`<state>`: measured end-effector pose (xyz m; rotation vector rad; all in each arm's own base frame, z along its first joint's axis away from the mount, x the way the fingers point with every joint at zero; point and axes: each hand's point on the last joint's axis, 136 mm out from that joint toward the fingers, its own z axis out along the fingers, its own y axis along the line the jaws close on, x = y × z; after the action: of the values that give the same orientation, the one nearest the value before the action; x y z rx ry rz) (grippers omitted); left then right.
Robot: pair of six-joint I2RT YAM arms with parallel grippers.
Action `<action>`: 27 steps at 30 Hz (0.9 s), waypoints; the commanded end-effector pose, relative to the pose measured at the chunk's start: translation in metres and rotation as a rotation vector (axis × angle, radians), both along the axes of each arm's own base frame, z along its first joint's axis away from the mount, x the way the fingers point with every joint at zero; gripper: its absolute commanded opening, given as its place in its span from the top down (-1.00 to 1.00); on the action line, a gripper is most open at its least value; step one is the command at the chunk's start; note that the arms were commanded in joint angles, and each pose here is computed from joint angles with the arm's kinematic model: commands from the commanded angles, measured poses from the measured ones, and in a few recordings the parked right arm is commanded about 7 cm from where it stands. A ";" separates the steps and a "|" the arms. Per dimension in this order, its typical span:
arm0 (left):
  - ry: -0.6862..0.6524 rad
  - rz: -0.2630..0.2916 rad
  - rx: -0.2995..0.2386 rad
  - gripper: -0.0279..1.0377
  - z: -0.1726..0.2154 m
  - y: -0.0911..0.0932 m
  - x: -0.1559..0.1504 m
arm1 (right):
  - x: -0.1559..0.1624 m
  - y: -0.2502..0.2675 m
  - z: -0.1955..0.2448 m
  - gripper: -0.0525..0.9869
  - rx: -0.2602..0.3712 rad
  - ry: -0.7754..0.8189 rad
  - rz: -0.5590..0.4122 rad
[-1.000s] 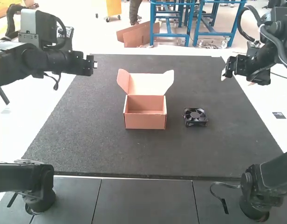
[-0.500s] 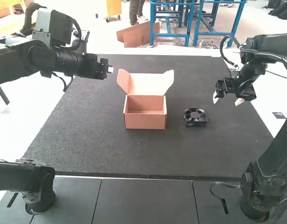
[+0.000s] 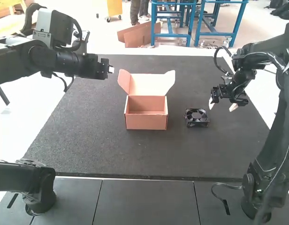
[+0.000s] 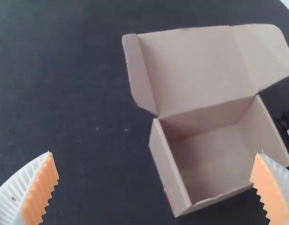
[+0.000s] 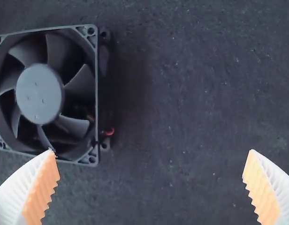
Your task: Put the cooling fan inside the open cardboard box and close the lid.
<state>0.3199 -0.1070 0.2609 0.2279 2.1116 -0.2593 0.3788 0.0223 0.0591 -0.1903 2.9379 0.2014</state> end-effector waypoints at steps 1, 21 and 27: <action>-0.046 0.013 -0.034 -0.87 0.024 0.001 0.006 | 0.007 0.015 -0.002 -0.84 0.026 0.002 0.030; -0.053 0.025 -0.051 -0.87 0.035 0.001 0.009 | 0.026 0.012 -0.034 -0.84 -0.034 0.014 0.015; -0.054 0.026 -0.052 -0.87 0.037 0.002 0.009 | 0.025 0.010 -0.043 -0.84 -0.042 0.030 0.014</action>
<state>0.3248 -0.1063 0.2815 0.1910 2.0819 -0.2774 0.3946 0.0320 0.0106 -0.2185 2.9971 0.1732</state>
